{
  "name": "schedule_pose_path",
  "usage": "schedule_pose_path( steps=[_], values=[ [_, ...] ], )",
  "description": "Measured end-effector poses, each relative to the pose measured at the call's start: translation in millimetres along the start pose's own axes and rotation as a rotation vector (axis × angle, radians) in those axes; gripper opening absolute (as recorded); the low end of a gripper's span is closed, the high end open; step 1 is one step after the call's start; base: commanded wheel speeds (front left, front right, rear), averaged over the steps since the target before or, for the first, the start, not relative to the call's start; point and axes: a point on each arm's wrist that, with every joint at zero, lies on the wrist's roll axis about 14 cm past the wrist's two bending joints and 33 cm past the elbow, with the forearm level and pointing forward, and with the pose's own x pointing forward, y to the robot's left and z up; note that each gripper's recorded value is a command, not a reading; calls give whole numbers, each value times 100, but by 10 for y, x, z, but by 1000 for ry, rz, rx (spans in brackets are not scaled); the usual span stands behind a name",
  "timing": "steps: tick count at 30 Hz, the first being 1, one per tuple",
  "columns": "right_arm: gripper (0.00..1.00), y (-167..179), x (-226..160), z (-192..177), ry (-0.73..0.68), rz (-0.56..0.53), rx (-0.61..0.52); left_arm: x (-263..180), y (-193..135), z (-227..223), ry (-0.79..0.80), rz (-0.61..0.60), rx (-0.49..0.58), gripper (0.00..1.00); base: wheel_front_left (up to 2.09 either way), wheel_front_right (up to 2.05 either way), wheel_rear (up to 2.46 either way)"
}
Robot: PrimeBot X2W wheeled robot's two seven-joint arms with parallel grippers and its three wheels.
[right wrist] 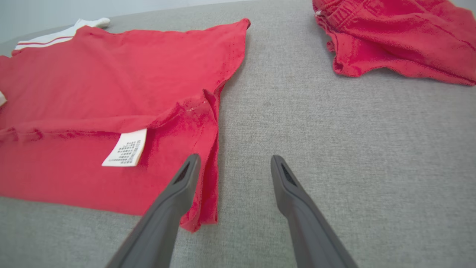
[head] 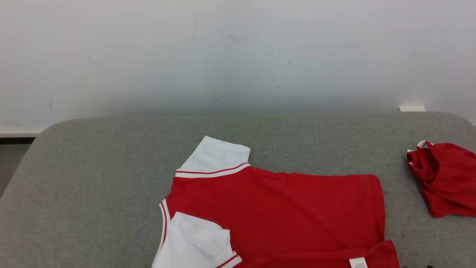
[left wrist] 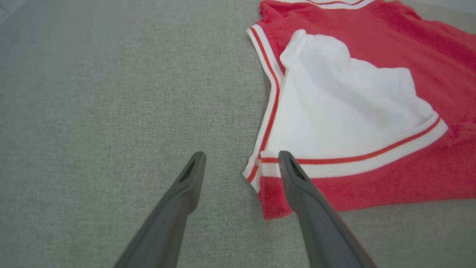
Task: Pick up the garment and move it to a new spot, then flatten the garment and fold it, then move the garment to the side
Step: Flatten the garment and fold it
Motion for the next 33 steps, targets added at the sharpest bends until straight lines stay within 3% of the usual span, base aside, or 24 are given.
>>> schedule_pose_path(
  steps=[7,15,20,33],
  values=[
    [100,-81,84,478,-125,-20,-8,172,-86,715,-156,-57,55,100,0,0,0],
    [100,20,579,1113,-209,4,-3,704,-413,1505,-198,-221,107,100,0,0,0],
    [100,95,1002,1080,-76,29,42,1180,-567,1651,-102,-299,165,100,0,0,0],
    [100,109,1727,811,261,76,90,2263,-775,1472,255,-395,258,100,0,0,0]
  ],
)
